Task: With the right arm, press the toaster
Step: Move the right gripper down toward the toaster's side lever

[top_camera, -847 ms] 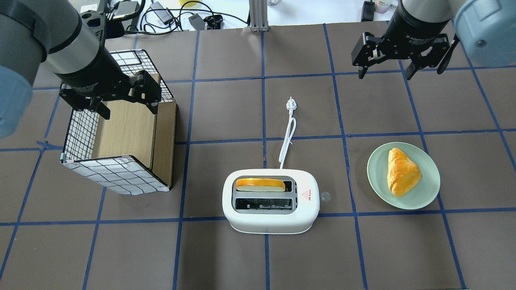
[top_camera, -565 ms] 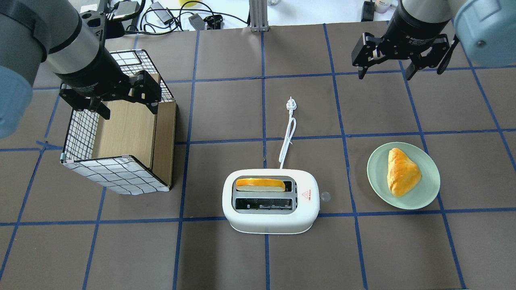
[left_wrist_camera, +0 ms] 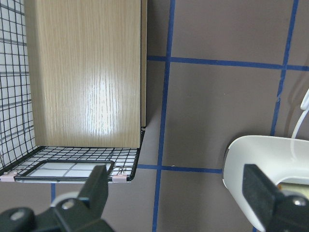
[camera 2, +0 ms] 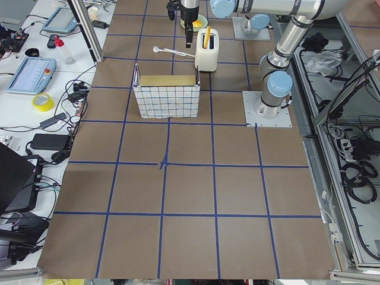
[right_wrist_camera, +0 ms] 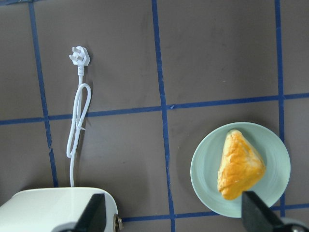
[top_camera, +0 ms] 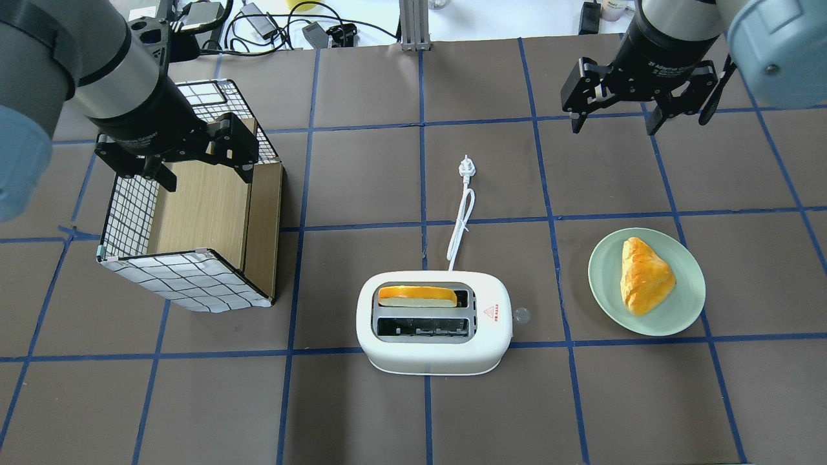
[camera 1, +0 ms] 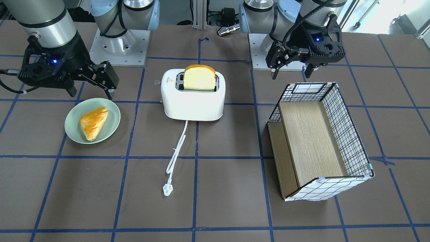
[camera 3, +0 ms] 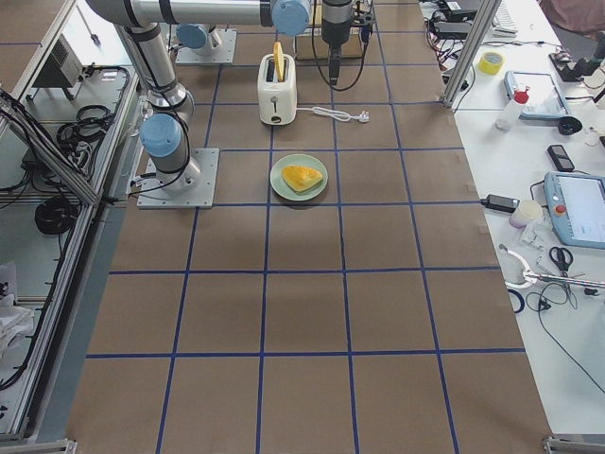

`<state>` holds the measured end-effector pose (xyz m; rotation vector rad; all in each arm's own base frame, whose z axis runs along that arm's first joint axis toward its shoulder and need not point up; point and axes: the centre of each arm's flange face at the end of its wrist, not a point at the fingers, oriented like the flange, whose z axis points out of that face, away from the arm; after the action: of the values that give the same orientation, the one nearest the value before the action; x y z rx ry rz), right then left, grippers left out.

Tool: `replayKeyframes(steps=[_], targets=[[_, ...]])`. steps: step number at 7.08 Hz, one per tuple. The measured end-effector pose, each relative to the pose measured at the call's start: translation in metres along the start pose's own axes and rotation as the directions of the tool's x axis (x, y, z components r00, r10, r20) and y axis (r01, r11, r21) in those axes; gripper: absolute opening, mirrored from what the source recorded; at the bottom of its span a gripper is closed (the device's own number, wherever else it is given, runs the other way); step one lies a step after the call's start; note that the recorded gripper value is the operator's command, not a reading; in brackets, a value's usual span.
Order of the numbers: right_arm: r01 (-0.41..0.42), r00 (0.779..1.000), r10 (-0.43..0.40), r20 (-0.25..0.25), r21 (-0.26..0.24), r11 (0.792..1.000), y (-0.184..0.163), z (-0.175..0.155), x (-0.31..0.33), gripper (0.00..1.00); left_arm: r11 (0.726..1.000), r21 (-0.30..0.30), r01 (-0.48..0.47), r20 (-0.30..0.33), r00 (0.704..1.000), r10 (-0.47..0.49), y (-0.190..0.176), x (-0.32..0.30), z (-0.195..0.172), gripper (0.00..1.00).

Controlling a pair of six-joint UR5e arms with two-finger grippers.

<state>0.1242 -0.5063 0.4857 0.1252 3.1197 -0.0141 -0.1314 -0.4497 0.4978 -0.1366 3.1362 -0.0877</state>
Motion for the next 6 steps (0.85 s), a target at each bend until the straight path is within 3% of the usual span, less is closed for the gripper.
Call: replayKeyframes(steps=[1, 2, 3, 4, 6], targets=[[-0.001, 1.0, 0.001, -0.001, -0.071, 0.997, 0.009, 0.005, 0.0, 1.0, 1.0, 0.0, 0.0, 0.0, 1.0, 0.0, 0.0, 0.0, 0.0, 1.0], [-0.002, 1.0, 0.001, -0.004, -0.143, 0.99, 0.019, 0.01, 0.0, 0.93, 1.0, 0.0, 0.0, 0.0, 1.0, 0.0, 0.0, 0.0, 0.0, 1.0], [-0.001, 1.0, 0.001, -0.002, -0.198, 0.98, 0.032, 0.015, -0.001, 0.86, 1.0, 0.0, 0.0, 0.0, 1.0, 0.0, 0.0, 0.0, 0.0, 1.0], [0.0, 1.0, 0.003, 0.011, -0.222, 0.975, 0.051, 0.022, -0.001, 0.86, 1.0, 0.0, 0.0, 0.0, 1.0, 0.0, 0.0, 0.0, 0.0, 1.0], [-0.006, 0.999, 0.01, 0.032, -0.141, 0.99, 0.08, 0.045, 0.0, 0.78, 1.0, 0.0, 0.0, 0.0, 1.0, 0.0, 0.0, 0.0, 0.0, 1.0]])
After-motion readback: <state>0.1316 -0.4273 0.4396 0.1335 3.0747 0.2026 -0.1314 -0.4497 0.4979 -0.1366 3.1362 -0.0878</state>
